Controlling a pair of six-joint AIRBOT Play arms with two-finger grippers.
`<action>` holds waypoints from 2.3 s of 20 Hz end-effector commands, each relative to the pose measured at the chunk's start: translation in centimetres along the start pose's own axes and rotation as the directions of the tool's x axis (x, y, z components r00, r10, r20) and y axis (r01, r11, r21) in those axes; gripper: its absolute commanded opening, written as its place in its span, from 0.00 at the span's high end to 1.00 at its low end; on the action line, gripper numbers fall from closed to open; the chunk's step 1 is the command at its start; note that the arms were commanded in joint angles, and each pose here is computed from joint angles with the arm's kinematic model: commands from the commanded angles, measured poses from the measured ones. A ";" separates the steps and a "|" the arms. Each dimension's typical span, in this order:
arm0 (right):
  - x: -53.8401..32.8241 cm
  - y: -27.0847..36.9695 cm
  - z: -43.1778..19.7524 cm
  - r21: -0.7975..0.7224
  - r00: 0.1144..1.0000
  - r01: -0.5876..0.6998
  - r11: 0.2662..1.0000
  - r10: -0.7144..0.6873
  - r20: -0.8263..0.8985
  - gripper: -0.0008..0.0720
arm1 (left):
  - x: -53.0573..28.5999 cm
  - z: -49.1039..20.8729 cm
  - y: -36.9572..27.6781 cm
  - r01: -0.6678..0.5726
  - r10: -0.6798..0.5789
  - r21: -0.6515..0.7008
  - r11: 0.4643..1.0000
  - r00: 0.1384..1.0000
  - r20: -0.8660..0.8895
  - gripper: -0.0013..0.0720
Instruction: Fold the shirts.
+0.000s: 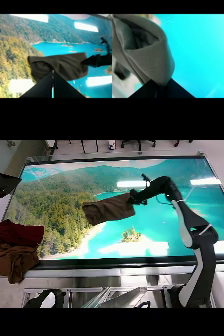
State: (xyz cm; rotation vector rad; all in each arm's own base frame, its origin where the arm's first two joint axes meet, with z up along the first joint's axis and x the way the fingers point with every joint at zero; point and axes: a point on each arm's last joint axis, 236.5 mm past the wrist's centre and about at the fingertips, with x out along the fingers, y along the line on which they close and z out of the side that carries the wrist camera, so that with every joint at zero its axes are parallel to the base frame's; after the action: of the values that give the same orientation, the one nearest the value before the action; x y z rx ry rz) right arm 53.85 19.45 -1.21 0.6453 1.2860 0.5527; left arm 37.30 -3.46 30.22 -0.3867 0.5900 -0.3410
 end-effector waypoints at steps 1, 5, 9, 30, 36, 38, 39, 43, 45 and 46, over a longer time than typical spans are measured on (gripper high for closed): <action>-9.8 -3.3 4.6 0.084 0.980 0.043 0.996 -0.059 0.188 0.96 | 0.0 0.0 0.0 -0.001 0.001 0.001 1.000 1.000 0.001 0.96; -21.5 -13.8 4.1 0.318 0.912 0.238 0.918 -0.324 0.251 0.96 | 0.0 0.0 0.0 -0.001 0.001 0.001 1.000 1.000 0.001 0.96; -33.0 -21.4 -1.9 0.546 0.767 0.408 0.732 -0.599 0.229 0.96 | 0.0 0.0 0.0 -0.001 0.001 0.001 1.000 1.000 0.002 0.96; -29.6 -27.1 -24.4 0.829 0.768 0.344 0.441 -0.640 0.022 0.02 | 4.3 -2.8 -5.3 0.144 -0.137 0.058 0.988 0.983 -0.122 0.96; -44.2 -17.3 -17.5 0.724 0.572 0.413 0.552 -0.776 0.265 0.03 | 5.5 -3.1 -4.5 0.140 -0.133 0.036 0.990 0.981 -0.144 0.96; -43.9 -14.0 -15.1 0.624 0.560 0.453 0.637 -0.748 0.357 0.58 | 4.9 -2.9 -4.9 0.142 -0.135 0.045 0.989 0.982 -0.132 0.96; -42.6 -12.3 -13.8 0.559 0.580 0.470 0.684 -0.716 0.389 0.78 | 4.5 -2.8 -5.2 0.143 -0.136 0.053 0.988 0.983 -0.121 0.96; -34.5 -6.0 -10.9 0.298 0.688 0.517 0.803 -0.596 0.413 0.96 | 2.7 -3.0 -6.6 0.153 -0.147 0.043 0.987 0.983 -0.106 0.96; -28.7 -3.2 -11.5 0.145 0.757 0.524 0.839 -0.537 0.371 0.96 | 2.9 -5.6 -7.1 0.164 -0.160 0.013 0.986 0.976 -0.148 0.96; -25.3 -2.0 -12.7 0.068 0.793 0.519 0.852 -0.509 0.335 0.96 | 3.1 -7.7 -7.0 0.167 -0.166 -0.012 0.986 0.969 -0.185 0.96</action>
State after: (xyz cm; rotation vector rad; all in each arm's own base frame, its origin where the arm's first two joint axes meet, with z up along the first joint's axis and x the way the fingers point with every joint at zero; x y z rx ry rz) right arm 36.13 -5.88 14.77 0.4299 1.0150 -0.2020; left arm 35.71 -11.80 28.10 -0.3749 0.6839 -0.5338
